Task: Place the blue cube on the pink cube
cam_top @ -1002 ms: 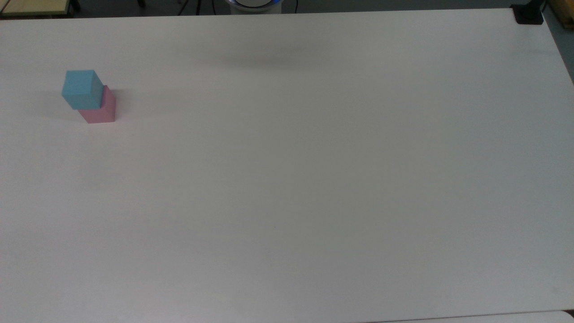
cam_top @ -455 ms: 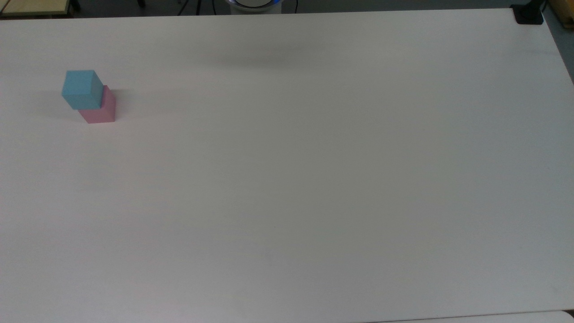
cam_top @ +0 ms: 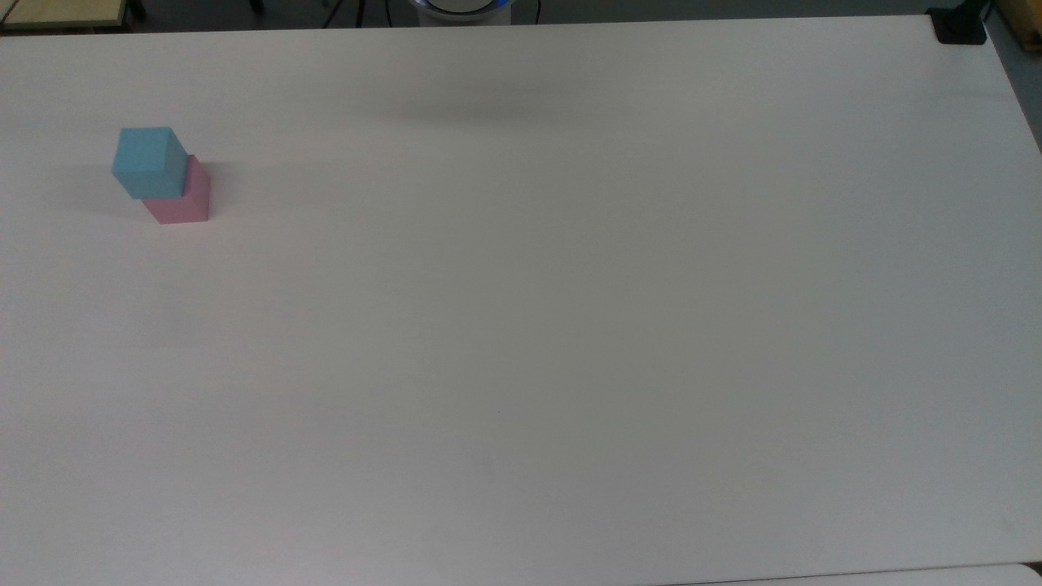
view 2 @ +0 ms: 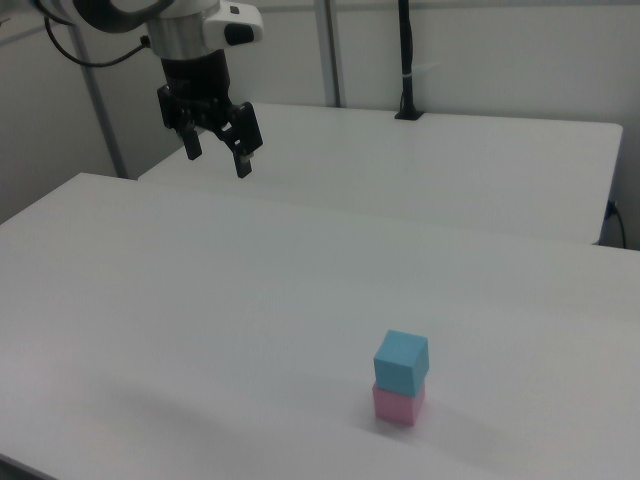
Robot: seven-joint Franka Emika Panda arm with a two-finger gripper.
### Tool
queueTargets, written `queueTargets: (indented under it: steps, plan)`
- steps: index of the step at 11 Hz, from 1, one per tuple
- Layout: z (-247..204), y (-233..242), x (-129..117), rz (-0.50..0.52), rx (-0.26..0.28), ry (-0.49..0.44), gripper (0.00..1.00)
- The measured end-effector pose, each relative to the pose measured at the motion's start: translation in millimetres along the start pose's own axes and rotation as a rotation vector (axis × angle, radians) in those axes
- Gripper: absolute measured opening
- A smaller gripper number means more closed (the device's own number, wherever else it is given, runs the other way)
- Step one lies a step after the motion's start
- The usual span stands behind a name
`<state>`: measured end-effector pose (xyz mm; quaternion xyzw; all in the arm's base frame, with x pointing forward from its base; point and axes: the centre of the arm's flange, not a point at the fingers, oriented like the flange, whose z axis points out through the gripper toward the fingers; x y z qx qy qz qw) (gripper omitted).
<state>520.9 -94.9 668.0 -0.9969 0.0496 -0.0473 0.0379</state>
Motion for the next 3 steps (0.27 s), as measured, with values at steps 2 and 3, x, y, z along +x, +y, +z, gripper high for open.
queueTargets:
  steps: [2,3]
  plan:
    - [1.0,-2.1,1.1,-0.004,0.0,0.002,1.0]
    - [2.0,-7.5,3.4,-0.012,0.0,0.01,1.0]
